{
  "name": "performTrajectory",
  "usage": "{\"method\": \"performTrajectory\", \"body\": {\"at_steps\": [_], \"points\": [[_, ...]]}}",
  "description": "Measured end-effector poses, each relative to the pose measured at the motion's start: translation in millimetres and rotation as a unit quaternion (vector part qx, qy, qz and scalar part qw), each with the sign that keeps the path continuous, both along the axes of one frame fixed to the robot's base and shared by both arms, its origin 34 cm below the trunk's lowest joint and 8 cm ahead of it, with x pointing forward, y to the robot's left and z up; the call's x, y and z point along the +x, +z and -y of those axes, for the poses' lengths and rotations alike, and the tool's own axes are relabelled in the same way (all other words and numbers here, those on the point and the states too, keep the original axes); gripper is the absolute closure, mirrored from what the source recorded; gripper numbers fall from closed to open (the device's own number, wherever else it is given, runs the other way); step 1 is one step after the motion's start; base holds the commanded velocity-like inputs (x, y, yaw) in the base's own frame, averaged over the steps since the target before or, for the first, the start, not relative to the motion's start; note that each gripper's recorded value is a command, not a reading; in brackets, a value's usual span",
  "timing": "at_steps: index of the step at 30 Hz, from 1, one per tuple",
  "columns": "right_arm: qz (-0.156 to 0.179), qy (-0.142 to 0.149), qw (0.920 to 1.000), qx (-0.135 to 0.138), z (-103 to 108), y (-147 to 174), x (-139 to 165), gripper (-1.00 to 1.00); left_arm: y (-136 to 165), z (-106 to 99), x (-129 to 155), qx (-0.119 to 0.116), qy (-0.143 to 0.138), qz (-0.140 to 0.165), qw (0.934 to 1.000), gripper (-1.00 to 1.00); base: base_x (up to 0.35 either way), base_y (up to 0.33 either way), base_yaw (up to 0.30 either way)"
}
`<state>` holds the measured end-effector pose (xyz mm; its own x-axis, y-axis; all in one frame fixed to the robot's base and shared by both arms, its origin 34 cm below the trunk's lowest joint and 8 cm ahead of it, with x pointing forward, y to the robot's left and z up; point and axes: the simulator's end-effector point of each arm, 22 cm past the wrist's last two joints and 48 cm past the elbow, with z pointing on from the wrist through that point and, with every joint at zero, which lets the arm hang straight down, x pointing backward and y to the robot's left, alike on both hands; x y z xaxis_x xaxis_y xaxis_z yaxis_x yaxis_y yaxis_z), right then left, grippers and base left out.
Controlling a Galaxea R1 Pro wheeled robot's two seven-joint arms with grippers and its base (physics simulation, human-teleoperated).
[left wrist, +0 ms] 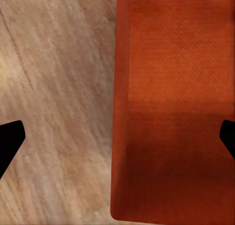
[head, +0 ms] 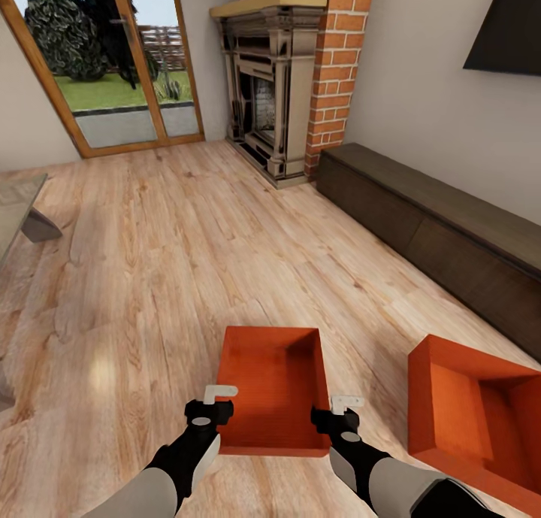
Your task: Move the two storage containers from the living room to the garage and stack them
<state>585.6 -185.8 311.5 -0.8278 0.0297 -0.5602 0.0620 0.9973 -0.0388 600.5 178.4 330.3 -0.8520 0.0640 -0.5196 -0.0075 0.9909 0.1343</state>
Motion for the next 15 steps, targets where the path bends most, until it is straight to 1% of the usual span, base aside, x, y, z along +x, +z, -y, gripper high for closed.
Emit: {"method": "performTrajectory", "body": {"at_steps": [11,15], "points": [[0.005,0.000,1.0000,0.002,-4,-21,-2,-1.00,-24,-1,-5,0.000,0.001,-0.001,1.0000,-1.00,0.000,0.000,0.000],[0.007,-0.005,1.0000,0.004,-2,-29,-3,-1.00,-32,-1,-6,0.000,0.002,0.000,1.0000,-1.00,0.000,0.000,0.000]]}}
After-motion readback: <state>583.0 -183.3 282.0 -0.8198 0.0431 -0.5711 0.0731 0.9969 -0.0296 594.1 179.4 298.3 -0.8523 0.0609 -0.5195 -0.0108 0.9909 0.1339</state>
